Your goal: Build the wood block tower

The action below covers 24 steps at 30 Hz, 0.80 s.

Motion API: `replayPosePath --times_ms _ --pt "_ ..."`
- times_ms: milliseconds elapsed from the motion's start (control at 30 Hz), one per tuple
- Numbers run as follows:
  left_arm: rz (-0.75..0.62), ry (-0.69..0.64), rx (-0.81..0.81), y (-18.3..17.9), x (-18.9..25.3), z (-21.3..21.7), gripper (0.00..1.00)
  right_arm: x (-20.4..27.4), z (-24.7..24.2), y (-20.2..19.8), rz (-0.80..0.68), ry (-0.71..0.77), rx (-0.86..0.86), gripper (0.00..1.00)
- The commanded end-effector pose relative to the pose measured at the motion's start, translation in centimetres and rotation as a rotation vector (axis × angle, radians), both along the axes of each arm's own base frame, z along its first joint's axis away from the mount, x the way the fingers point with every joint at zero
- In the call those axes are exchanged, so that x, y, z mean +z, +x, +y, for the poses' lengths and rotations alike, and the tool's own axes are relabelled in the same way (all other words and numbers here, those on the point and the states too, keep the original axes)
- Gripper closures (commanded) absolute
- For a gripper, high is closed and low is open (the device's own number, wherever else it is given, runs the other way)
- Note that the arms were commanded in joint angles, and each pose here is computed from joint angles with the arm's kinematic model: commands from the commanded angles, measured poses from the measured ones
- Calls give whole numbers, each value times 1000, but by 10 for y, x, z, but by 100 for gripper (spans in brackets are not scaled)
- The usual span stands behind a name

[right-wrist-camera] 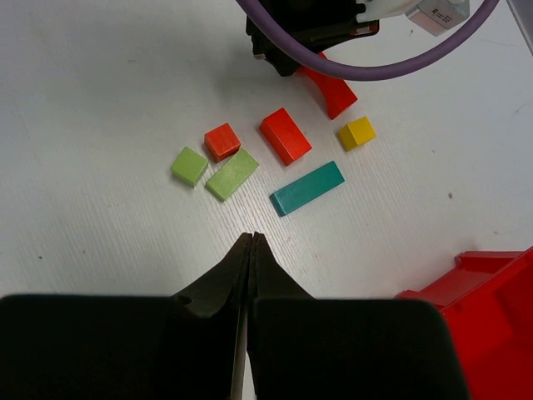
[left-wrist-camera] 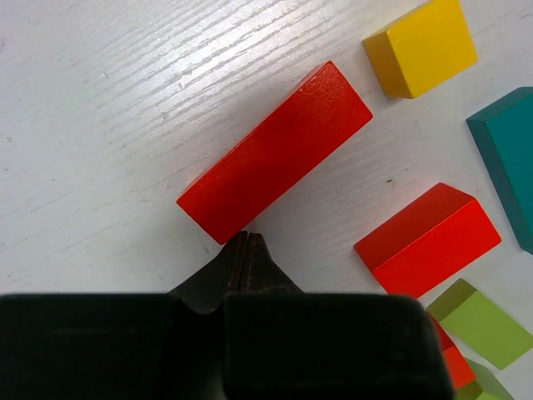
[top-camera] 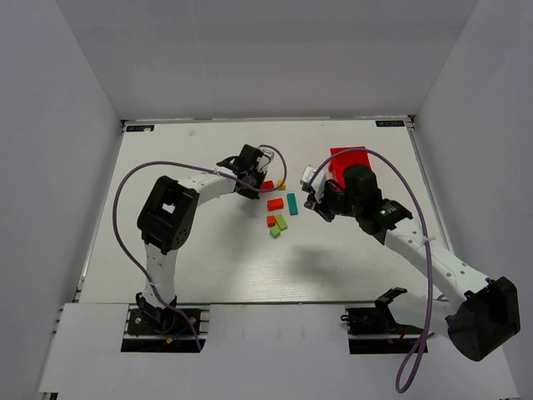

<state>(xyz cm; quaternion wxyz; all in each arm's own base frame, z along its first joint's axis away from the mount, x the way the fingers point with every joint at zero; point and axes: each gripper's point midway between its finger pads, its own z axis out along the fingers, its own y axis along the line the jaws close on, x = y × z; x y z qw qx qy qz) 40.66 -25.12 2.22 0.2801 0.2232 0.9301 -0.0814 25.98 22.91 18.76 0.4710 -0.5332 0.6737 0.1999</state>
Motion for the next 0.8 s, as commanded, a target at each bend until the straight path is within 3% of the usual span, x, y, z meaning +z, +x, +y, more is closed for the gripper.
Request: replayPosePath --times_ms 0,767 --pt "-36 7 27 13 12 -1 94 15 3 -1 -35 39 14 100" --pt "-40 64 60 20 5 6 95 16 2 -3 -38 43 15 100"
